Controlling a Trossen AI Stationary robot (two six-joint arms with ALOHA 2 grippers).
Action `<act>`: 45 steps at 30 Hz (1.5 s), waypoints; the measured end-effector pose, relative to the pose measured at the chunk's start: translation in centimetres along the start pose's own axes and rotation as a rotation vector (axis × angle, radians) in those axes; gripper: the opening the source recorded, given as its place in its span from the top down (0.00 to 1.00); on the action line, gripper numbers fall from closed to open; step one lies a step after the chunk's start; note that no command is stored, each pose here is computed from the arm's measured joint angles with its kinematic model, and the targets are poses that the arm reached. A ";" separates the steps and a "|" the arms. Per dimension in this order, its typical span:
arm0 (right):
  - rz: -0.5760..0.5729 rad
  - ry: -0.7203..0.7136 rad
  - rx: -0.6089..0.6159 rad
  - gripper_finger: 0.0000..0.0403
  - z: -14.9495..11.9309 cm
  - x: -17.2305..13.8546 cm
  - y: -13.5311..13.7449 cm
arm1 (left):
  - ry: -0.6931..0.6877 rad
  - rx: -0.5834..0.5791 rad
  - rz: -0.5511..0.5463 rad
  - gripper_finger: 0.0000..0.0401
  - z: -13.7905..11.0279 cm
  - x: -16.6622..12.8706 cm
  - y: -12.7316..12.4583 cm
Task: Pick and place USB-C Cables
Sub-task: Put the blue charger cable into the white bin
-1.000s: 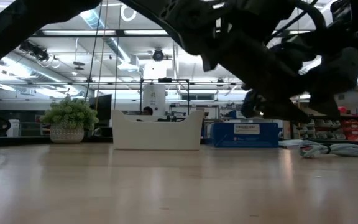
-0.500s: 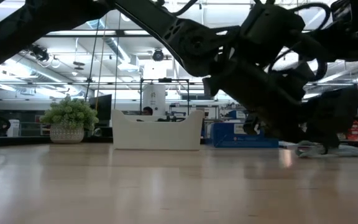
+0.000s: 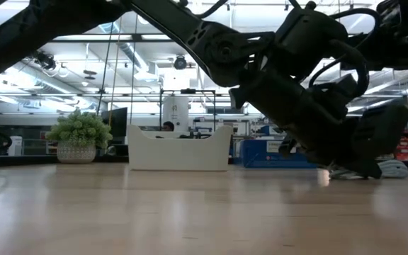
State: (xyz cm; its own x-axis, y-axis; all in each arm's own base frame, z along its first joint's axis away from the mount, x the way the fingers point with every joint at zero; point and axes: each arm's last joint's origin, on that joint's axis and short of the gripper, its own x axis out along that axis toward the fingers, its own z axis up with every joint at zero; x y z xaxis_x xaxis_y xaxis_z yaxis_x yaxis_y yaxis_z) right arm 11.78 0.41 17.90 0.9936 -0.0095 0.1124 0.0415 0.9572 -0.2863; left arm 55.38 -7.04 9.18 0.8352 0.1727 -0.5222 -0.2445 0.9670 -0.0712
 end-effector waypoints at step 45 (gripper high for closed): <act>0.001 -0.002 0.000 0.68 0.0 0.0 0.0 | 0.436 0.145 0.147 0.87 12.0 -22.9 2.3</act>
State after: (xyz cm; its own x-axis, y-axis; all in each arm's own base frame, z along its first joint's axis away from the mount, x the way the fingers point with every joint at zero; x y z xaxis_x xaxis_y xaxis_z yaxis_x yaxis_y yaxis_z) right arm 11.78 0.41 17.91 0.9935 -0.0084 0.1138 0.0409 0.9573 -0.2863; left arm 41.63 -6.55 31.15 0.5053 0.2448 -0.8275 -0.2469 0.9598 0.1332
